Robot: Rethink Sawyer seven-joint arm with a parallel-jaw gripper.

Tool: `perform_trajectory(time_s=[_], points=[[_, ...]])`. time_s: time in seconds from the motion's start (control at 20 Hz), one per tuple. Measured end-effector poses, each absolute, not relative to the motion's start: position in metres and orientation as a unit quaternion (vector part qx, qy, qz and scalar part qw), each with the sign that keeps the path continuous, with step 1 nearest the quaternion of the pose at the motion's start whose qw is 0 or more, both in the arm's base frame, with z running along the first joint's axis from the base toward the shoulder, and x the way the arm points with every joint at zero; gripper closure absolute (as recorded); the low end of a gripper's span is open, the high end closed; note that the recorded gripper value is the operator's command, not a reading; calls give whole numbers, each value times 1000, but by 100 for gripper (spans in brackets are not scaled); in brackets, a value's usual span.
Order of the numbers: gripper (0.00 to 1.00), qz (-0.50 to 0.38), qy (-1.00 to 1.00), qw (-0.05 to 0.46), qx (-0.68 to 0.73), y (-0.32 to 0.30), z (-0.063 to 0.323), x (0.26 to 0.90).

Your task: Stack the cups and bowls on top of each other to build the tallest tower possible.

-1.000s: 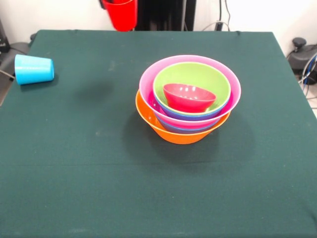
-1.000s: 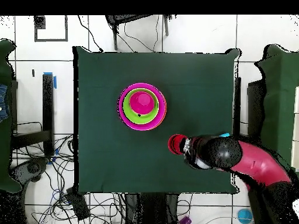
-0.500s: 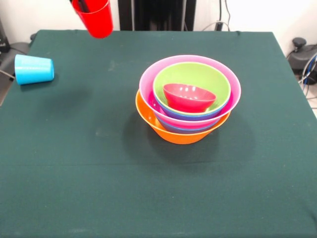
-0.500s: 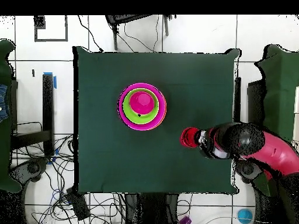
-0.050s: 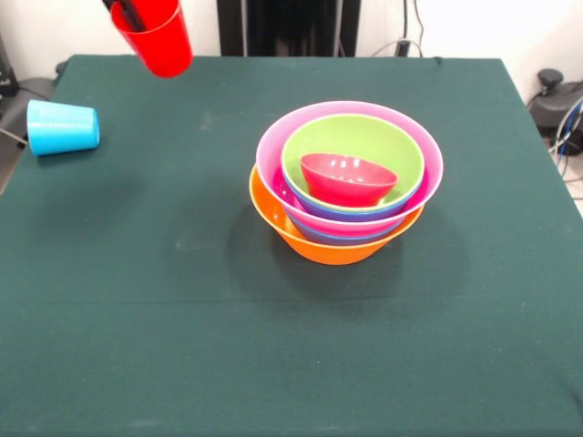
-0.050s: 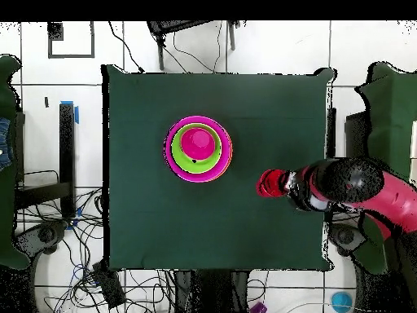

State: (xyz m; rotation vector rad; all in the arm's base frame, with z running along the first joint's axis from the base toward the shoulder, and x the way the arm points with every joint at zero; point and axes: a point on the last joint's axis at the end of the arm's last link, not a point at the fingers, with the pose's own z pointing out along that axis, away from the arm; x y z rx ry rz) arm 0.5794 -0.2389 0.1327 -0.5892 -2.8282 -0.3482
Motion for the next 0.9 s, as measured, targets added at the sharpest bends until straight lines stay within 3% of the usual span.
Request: perform_trajectory(time_s=[0.9], points=[[100, -104, -976, 55, -185, -363, 90, 601]])
